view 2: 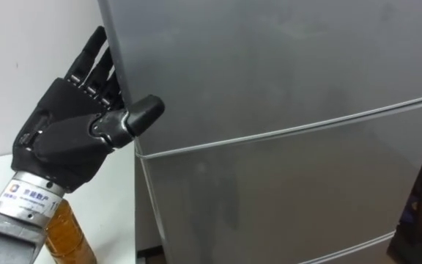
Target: Put the bottle in the upper fridge
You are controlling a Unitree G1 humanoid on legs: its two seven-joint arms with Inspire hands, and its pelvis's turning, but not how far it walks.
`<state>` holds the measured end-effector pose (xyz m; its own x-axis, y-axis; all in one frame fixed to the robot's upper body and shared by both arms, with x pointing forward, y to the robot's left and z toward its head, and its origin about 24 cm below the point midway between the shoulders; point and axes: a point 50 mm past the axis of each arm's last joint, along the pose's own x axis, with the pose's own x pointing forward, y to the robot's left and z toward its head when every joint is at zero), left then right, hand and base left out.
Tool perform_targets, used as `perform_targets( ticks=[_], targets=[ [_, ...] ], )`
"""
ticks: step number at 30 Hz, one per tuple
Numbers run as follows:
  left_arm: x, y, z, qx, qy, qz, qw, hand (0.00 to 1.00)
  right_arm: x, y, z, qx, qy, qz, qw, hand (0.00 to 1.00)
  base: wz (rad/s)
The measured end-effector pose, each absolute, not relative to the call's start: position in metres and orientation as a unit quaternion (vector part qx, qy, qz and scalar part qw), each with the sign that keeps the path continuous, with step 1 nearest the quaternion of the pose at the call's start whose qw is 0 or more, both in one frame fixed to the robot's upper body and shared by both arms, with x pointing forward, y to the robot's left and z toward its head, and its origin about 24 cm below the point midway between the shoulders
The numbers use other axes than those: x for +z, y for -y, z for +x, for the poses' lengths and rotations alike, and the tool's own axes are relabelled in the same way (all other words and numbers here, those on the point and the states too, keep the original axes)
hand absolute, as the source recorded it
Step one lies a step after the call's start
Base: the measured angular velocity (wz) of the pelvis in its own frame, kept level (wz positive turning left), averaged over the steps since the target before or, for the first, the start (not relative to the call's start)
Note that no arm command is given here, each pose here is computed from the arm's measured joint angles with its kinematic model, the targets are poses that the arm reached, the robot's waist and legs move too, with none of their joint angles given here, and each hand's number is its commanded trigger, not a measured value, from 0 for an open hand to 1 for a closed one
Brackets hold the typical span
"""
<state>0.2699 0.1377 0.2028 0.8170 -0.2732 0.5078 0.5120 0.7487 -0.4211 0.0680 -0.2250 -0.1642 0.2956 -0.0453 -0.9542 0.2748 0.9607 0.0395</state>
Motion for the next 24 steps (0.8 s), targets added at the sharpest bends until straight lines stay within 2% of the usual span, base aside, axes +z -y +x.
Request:
perform_targets(
  ticks=[24],
  targets=[
    [0.196,-0.128,0.257,-0.254,0.22,-0.259,0.906,0.0,-0.164,0.226,0.067,-0.107,-0.577,0.097,0.804,0.0,0.04]
  ],
)
